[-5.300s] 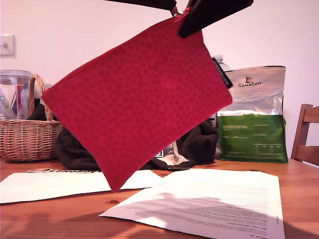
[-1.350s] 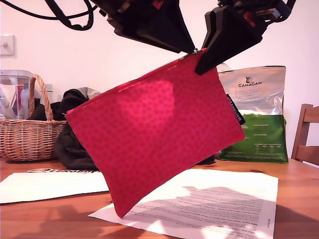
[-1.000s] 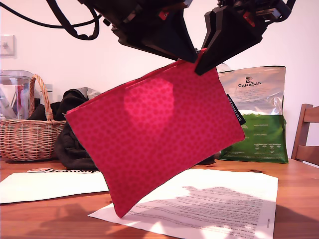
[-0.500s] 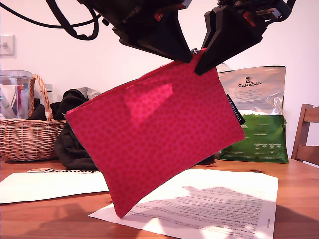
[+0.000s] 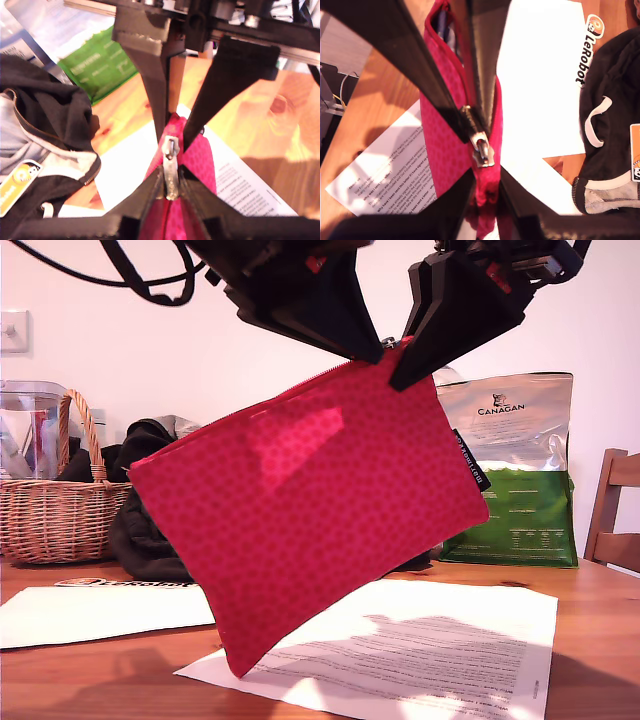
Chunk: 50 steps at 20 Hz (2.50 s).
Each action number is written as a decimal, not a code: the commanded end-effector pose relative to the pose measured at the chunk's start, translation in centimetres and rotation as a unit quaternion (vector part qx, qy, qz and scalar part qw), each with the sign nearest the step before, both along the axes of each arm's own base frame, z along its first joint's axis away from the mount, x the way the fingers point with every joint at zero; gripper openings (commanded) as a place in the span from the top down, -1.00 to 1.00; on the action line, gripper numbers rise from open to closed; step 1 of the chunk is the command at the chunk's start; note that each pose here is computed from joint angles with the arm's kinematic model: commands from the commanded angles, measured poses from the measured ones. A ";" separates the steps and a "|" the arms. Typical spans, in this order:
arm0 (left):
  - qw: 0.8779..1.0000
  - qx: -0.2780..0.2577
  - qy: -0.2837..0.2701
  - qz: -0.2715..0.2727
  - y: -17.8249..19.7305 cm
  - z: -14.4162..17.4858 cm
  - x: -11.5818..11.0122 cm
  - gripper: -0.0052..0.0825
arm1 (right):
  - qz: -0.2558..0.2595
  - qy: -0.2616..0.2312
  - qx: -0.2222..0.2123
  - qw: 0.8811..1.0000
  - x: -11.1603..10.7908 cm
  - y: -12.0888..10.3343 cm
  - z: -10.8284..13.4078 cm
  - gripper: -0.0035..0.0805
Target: Close the zipper in the zip bag in front of you
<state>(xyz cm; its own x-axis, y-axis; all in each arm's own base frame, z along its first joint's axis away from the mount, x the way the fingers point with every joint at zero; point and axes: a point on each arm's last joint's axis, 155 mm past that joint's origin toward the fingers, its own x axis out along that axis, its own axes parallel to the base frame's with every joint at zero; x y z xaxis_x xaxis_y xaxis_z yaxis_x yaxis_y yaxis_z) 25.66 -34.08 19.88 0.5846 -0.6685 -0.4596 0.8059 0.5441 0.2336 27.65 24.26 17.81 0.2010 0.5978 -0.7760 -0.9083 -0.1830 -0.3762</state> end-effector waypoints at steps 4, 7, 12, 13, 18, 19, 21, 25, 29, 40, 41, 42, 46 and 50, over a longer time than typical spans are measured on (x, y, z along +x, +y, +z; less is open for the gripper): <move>1.000 0.022 0.015 0.008 0.7 -1.2 0.2 0.93 | -0.002 -0.007 0.002 1.000 0.4 0.2 0.4 0.94; 1.000 0.023 0.015 0.009 0.9 -1.1 0.1 0.93 | -0.006 -0.007 0.002 1.000 0.5 -0.1 0.4 0.94; 0.999 0.035 0.023 0.017 1.8 -1.4 0.3 0.93 | -0.021 -0.006 0.002 1.000 1.2 -0.9 0.4 0.94; 0.999 0.037 0.024 0.019 1.9 -1.5 0.3 0.93 | -0.023 -0.006 0.002 1.000 1.3 -1.1 0.4 0.94; 0.998 0.048 0.029 0.024 2.7 -1.9 0.5 0.93 | -0.032 -0.005 0.001 0.999 1.7 -1.6 0.4 0.94; 0.998 0.052 0.031 0.024 2.8 -2.1 0.4 0.93 | -0.034 -0.005 0.001 0.999 1.8 -1.7 0.4 0.94; 0.997 0.057 0.035 0.025 3.0 -2.3 0.4 0.93 | -0.038 -0.005 0.002 0.999 2.0 -2.0 0.4 0.94; 0.997 0.062 0.039 0.025 3.2 -2.6 0.3 0.93 | -0.041 -0.006 0.002 0.999 2.1 -2.2 0.4 0.94; 0.996 0.077 0.043 0.022 4.0 -2.7 -0.3 0.93 | -0.050 -0.006 0.002 0.999 2.5 -2.7 0.4 0.94; 0.998 0.039 0.032 0.028 3.9 -0.6 0.0 0.93 | -0.051 -0.004 0.007 0.999 2.6 -2.7 0.5 0.94; 0.999 0.020 0.033 0.024 3.4 0.0 0.0 0.93 | -0.050 -0.004 0.006 0.999 2.5 -2.6 0.5 0.94; 0.999 0.000 0.044 0.024 3.0 0.3 -0.1 0.89 | -0.049 -0.004 0.006 0.999 2.5 -2.6 0.5 0.94; 0.998 0.000 0.064 -0.005 1.8 -0.8 -0.8 0.55 | -0.046 -0.004 0.007 0.999 2.3 -2.4 0.5 0.94; 0.998 -0.011 0.059 -0.012 0.6 -1.0 -0.2 0.54 | -0.037 -0.002 0.010 0.999 2.0 -1.9 0.6 0.94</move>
<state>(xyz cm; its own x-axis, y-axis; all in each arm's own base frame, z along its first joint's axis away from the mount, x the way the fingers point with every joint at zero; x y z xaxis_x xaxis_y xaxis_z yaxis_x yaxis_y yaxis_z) 25.55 -33.29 19.82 0.5202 -0.6926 -0.4996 0.8356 0.5336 0.1305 29.61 21.78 17.84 0.2488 0.5818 -0.7744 -0.9219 -0.1030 -0.3735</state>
